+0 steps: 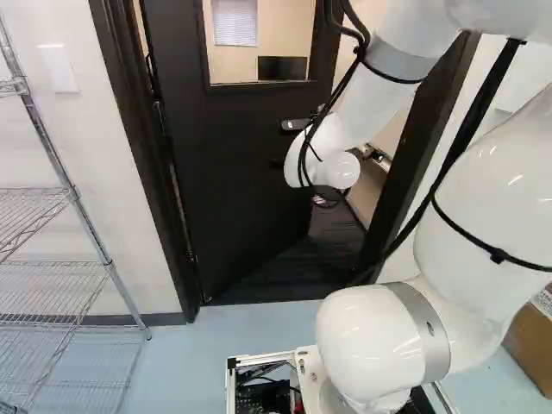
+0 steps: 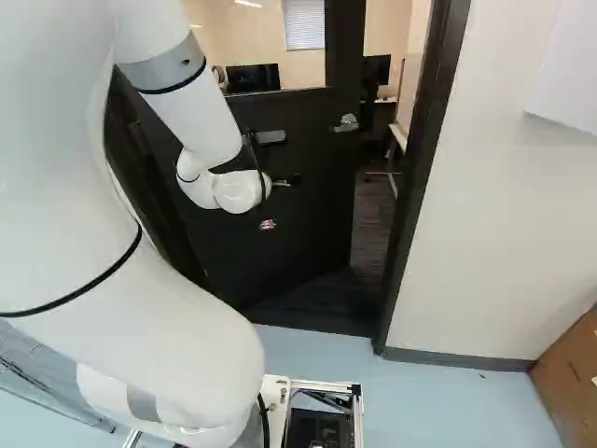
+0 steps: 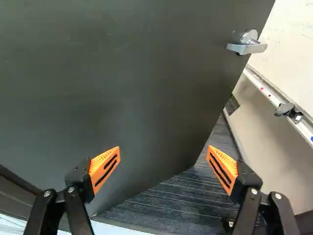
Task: Open the door and move inside
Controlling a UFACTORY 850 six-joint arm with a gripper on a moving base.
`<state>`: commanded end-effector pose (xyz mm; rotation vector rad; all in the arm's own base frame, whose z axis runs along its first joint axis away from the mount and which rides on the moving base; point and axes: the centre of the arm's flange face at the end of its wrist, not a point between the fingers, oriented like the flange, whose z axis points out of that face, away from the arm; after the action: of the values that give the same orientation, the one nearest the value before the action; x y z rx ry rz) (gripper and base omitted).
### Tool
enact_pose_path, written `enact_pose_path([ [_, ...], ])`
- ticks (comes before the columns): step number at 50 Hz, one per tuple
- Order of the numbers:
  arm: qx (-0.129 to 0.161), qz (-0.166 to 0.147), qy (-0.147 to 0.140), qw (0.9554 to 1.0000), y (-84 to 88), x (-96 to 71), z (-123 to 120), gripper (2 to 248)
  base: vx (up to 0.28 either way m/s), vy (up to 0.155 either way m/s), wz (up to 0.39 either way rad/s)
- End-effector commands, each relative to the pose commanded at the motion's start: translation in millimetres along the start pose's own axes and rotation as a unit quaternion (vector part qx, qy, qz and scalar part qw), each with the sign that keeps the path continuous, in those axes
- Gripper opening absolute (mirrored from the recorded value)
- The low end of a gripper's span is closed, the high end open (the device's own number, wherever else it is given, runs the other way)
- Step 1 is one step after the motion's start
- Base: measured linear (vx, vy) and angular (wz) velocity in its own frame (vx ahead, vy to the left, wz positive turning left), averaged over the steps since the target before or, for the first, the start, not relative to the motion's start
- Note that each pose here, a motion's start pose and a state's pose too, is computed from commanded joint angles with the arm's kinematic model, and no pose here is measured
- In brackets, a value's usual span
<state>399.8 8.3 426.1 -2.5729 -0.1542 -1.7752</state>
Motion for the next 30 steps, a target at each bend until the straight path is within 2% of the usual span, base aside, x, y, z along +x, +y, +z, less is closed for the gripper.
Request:
enact_pose_path([
  [30,0.000,0.000,0.000,1.0000,0.0,0.0,0.0,247,0.071,0.016,-0.009],
])
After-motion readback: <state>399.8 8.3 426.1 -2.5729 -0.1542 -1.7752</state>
